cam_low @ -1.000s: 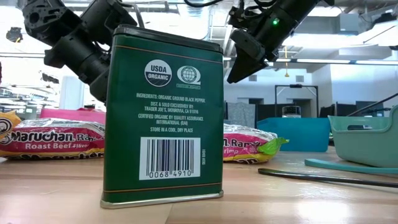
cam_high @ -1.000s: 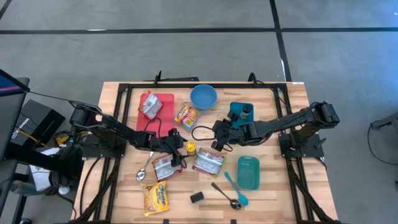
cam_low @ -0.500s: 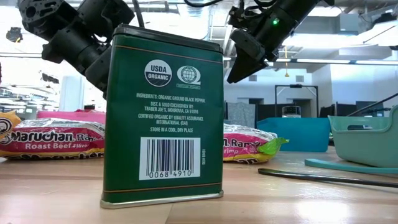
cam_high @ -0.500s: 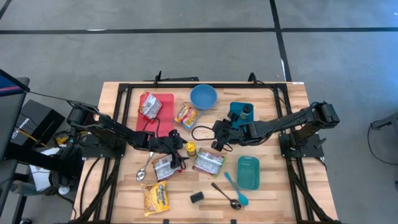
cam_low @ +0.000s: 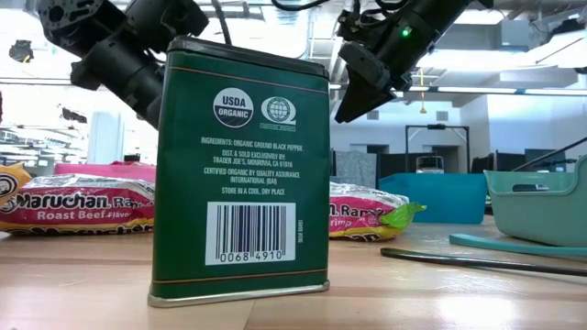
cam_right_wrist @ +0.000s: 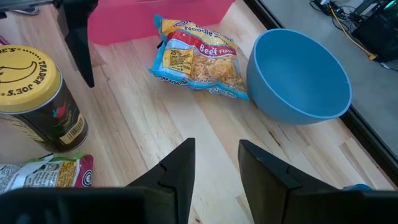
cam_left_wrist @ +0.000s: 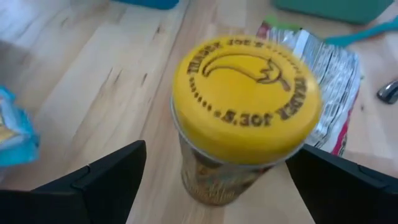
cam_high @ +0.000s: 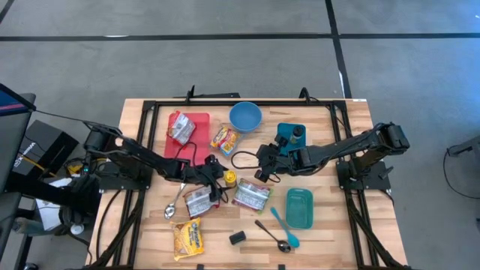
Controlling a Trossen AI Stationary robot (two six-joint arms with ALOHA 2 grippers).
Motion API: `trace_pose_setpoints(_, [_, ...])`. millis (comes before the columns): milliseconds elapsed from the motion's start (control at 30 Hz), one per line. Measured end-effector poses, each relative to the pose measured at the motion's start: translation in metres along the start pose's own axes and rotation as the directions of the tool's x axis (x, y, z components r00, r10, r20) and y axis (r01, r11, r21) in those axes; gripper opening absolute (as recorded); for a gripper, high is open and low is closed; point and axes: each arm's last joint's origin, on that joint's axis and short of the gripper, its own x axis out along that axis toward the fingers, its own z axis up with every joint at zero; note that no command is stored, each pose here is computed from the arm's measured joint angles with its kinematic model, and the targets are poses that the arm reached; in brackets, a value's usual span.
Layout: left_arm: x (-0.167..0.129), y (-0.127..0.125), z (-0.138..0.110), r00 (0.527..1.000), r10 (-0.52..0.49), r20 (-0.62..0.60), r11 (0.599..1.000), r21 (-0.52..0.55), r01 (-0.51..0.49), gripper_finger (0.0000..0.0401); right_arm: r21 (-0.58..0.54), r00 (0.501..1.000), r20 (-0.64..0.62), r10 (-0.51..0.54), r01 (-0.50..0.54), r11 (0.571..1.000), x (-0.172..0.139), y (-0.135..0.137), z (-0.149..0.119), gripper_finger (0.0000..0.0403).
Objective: Pick & Place Food Item
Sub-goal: Put the yellow seasoning bottle into the blue bin
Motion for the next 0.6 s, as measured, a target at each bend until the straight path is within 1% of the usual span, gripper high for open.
trace_pose_setpoints(200, [0.003,0.000,-0.002,1.000,0.005,-0.017,1.000,0.001,-0.005,0.0374,0.000,1.000,0.000,0.000,0.000,1.000,0.000,0.000,0.000,0.0116])
trace_pose_setpoints(267, [0.009,-0.003,0.001,1.000,0.004,-0.011,1.000,0.000,-0.004,0.0374,0.000,1.000,0.000,0.000,0.000,1.000,0.000,0.000,0.000,0.0116])
trace_pose_setpoints(533, [0.034,-0.007,-0.010,0.995,0.022,-0.093,0.999,0.029,-0.020,0.0374,-0.003,1.000,-0.004,-0.001,0.001,1.000,0.000,0.000,-0.001,0.0116])
trace_pose_setpoints(600, [0.033,-0.005,-0.014,0.993,0.029,-0.118,0.999,0.035,-0.025,0.0374,-0.003,1.000,-0.004,-0.002,0.002,1.000,0.000,0.000,-0.001,0.0116])
